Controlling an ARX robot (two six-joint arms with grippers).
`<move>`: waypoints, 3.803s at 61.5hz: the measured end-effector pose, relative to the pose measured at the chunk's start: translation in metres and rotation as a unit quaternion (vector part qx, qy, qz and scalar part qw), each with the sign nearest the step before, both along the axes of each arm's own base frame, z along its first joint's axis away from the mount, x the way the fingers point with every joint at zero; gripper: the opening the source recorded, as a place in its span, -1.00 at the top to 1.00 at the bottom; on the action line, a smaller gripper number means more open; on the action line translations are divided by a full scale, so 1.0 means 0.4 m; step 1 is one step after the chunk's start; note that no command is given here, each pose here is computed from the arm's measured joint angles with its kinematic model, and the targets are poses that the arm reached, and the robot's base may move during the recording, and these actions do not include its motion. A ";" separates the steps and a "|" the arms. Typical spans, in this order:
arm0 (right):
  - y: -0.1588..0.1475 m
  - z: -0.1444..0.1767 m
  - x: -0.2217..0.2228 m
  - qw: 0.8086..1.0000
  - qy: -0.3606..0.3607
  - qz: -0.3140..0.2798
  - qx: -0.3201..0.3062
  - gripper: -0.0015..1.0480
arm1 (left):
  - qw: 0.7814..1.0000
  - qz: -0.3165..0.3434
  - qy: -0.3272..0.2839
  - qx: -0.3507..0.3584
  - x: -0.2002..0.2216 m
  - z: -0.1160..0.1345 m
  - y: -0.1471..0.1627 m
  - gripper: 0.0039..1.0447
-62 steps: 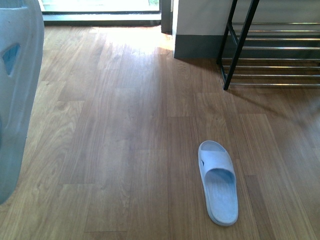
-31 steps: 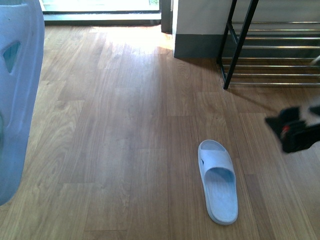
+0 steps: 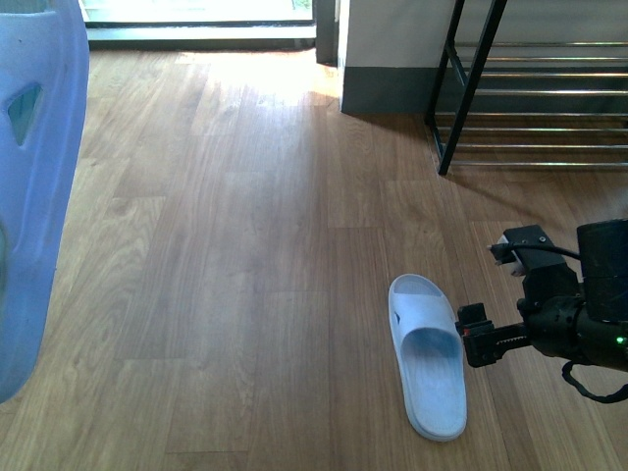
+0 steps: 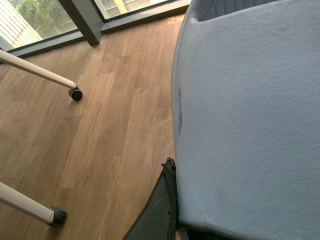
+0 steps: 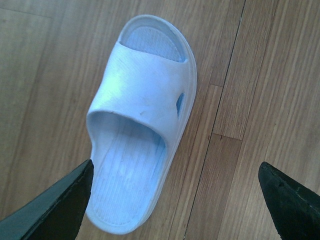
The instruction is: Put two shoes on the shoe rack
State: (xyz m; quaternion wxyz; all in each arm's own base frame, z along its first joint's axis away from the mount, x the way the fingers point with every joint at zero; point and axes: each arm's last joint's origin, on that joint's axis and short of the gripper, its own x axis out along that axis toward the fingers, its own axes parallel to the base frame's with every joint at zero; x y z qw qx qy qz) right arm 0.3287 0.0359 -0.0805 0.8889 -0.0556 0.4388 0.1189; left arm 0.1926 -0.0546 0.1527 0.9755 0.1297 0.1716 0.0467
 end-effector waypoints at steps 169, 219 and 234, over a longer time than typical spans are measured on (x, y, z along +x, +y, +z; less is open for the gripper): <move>-0.034 0.669 -0.320 0.917 -0.370 0.134 -0.060 0.97 | 1.000 0.005 -0.001 0.001 0.000 0.000 0.002 0.97; -0.037 0.668 -0.320 0.919 -0.369 0.126 -0.065 0.97 | 1.000 -0.002 0.000 -0.001 0.000 0.000 -0.001 0.97; -0.037 0.668 -0.320 0.919 -0.369 0.127 -0.065 0.97 | 1.000 -0.002 0.000 -0.001 0.000 0.000 0.000 0.97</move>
